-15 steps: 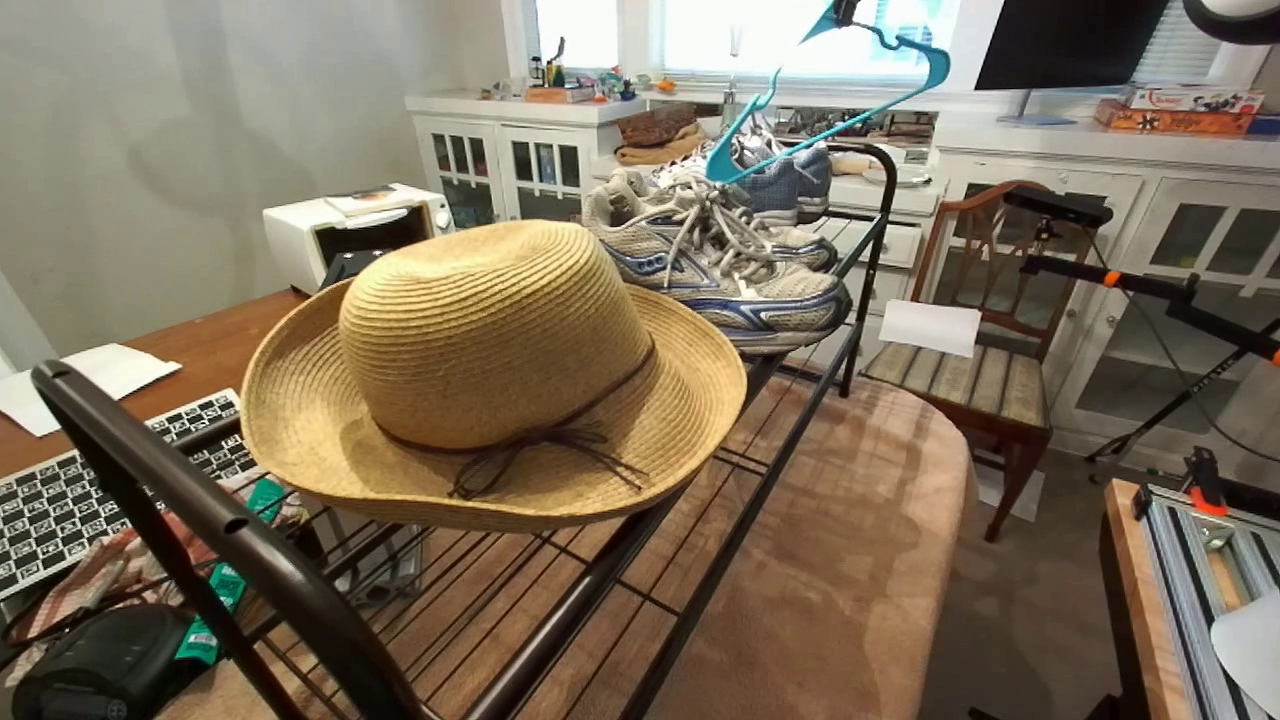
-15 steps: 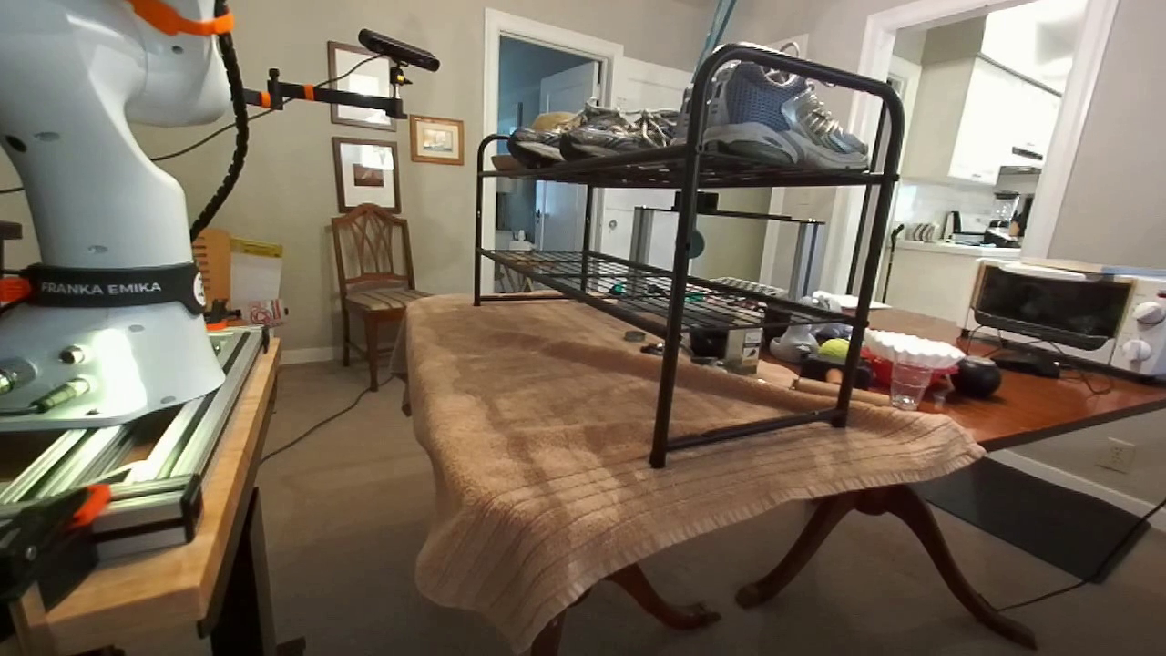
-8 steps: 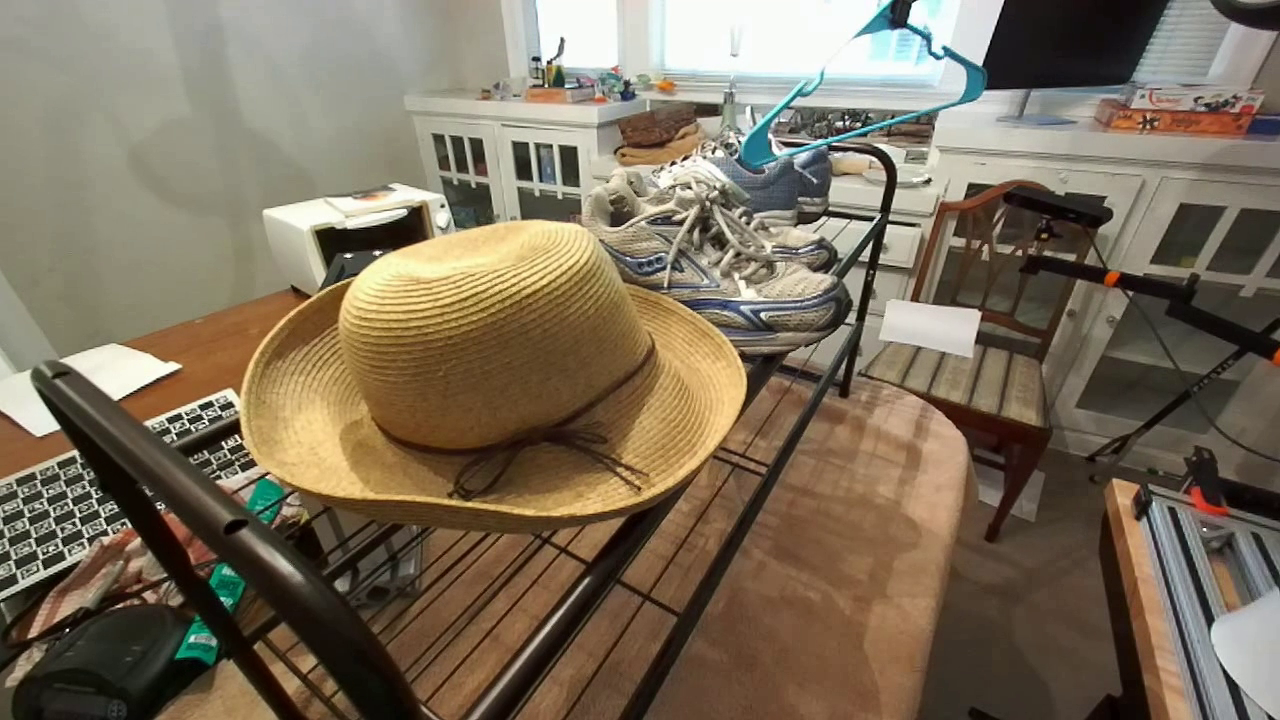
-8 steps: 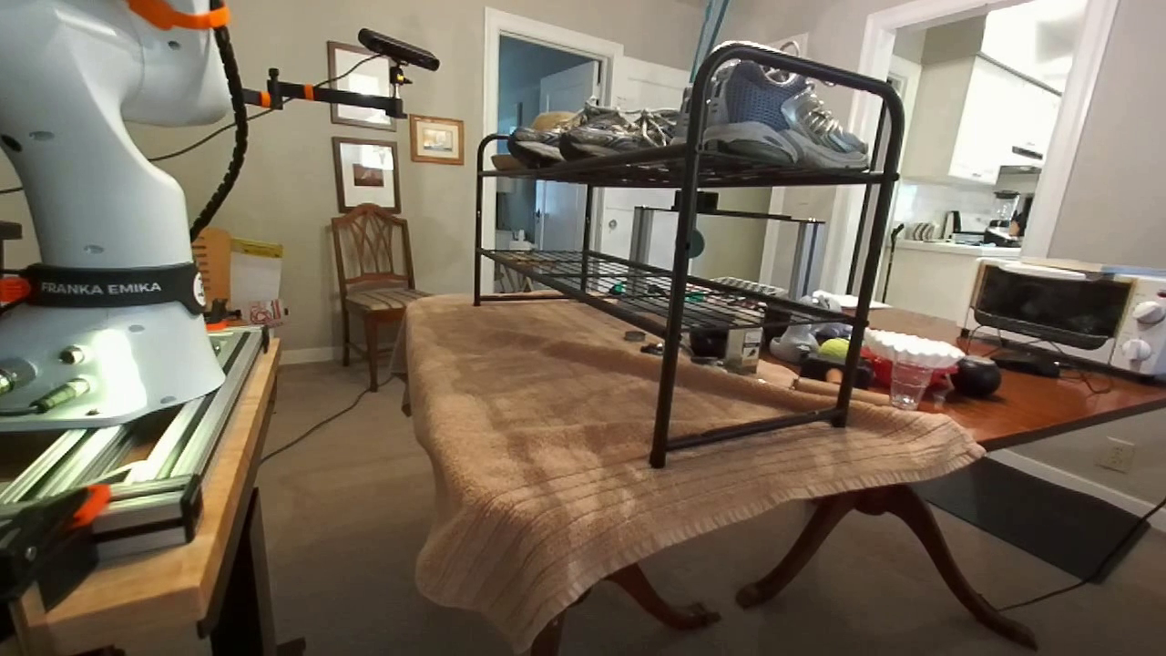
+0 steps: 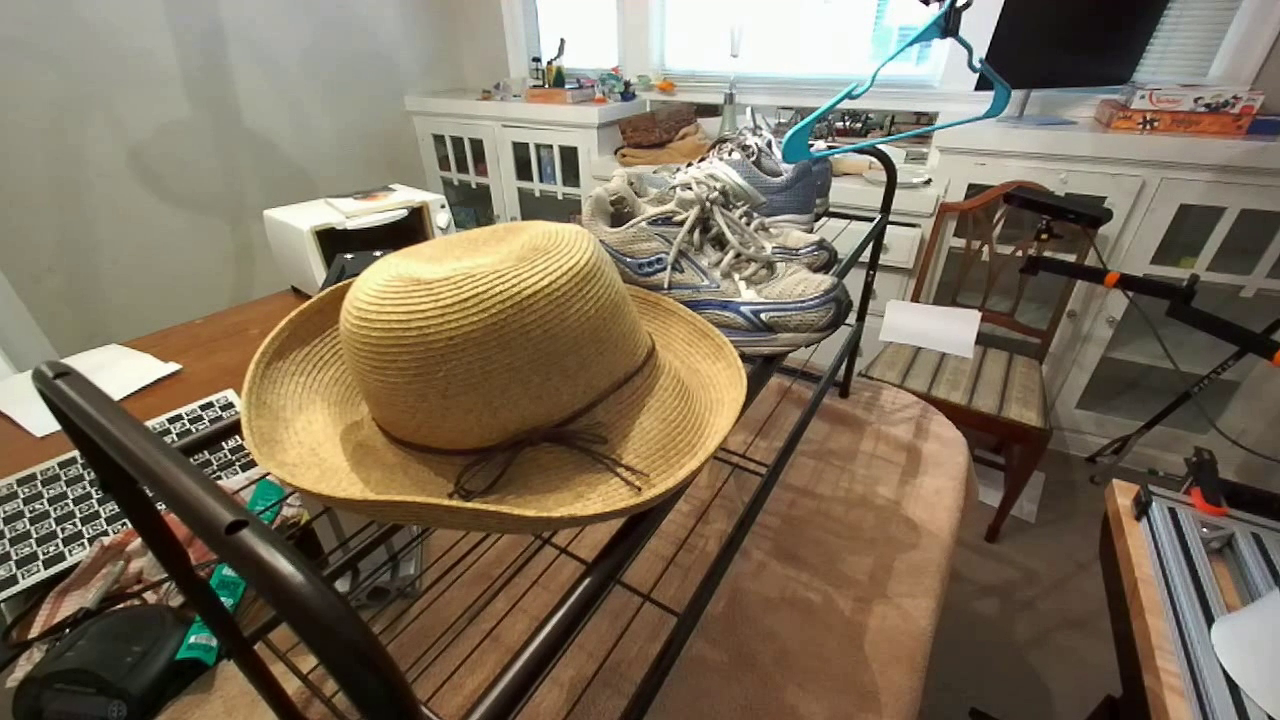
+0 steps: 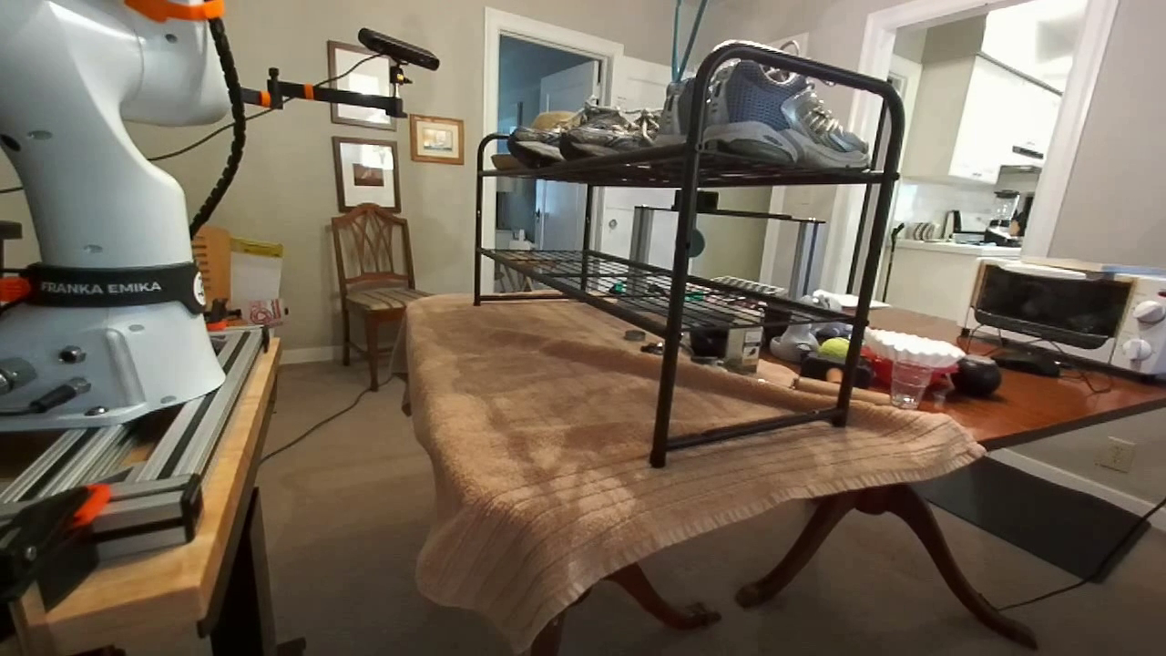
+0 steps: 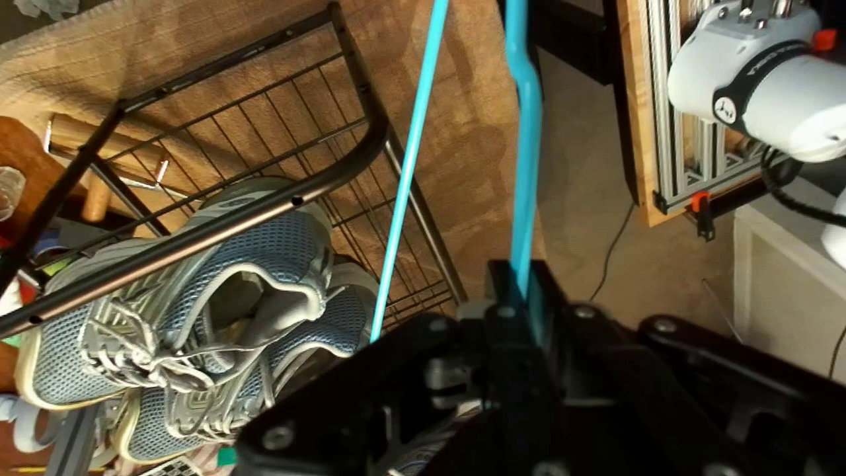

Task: Hang the hanger to the right side of the shoe rack

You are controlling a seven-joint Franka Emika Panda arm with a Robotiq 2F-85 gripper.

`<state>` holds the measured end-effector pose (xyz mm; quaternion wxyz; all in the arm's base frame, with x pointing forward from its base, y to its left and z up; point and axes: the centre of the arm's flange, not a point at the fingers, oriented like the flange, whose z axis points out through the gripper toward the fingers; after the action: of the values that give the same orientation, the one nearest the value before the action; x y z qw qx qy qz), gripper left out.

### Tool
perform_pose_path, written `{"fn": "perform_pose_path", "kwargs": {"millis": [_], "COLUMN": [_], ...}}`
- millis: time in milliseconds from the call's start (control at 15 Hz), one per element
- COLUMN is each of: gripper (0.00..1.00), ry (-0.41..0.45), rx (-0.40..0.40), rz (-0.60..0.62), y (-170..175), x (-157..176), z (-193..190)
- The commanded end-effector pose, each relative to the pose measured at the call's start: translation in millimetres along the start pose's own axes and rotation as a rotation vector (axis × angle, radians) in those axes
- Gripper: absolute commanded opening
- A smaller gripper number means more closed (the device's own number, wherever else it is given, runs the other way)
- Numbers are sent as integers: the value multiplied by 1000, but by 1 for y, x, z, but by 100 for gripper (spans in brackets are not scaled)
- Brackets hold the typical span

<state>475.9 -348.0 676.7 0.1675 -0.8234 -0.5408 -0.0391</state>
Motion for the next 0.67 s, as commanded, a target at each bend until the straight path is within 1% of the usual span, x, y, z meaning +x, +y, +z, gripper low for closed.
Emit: {"fn": "perform_pose_path", "kwargs": {"millis": [0,67,200,267,400,467,600], "gripper": [2,2,2,2,2,2,2], "ry": [-64,-53,51,89,142,156,148], "rx": [68,64,1,-20,-35,-28,-21], "rz": [-69,-77,-50,-38,-39,-45,-55], "y": [-38,-39,-37,-36,-37,-39,-42], "x": [-2,-1,1,2,1,1,-3], "z": [39,38,34,32,34,35,38]}}
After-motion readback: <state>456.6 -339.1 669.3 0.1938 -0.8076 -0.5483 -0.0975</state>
